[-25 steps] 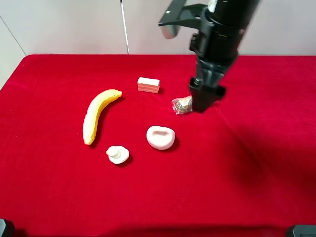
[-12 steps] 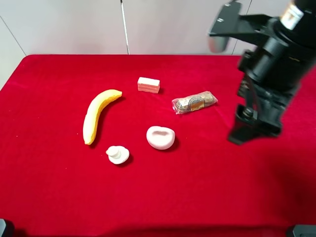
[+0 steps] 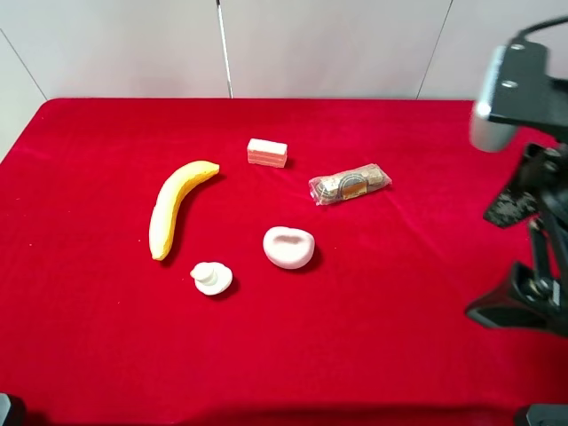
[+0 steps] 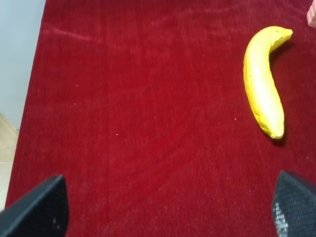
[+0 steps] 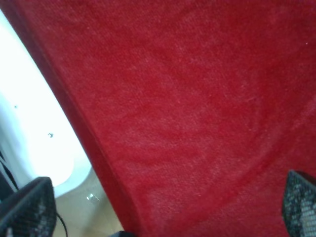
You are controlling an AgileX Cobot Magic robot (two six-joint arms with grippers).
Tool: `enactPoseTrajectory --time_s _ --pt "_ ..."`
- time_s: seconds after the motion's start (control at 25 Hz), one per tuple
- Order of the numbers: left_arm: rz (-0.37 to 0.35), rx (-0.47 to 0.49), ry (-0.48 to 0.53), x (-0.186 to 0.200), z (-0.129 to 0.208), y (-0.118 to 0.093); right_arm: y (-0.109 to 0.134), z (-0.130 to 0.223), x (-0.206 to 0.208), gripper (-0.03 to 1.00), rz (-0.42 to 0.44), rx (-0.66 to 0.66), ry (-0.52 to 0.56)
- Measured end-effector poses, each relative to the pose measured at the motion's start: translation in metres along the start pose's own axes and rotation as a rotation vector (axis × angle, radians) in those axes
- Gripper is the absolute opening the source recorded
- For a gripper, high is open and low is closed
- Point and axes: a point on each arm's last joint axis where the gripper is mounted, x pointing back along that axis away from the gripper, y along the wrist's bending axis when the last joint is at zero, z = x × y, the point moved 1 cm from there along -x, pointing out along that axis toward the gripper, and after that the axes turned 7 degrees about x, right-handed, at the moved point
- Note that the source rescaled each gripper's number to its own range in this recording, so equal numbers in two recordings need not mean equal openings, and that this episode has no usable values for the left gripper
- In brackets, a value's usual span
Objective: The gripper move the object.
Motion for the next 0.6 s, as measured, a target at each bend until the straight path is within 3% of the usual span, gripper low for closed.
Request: enactPoseTrajectory --time_s 0.28,0.6 --pt "0.000 0.000 0.000 0.000 0.000 0.000 0.019 0.031 0.004 1.00 0.028 -0.022 -0.114" --pt "0.000 0.000 0.000 0.000 0.000 0.000 0.033 0.059 0.001 1.00 0.071 -0.139 -0.240"
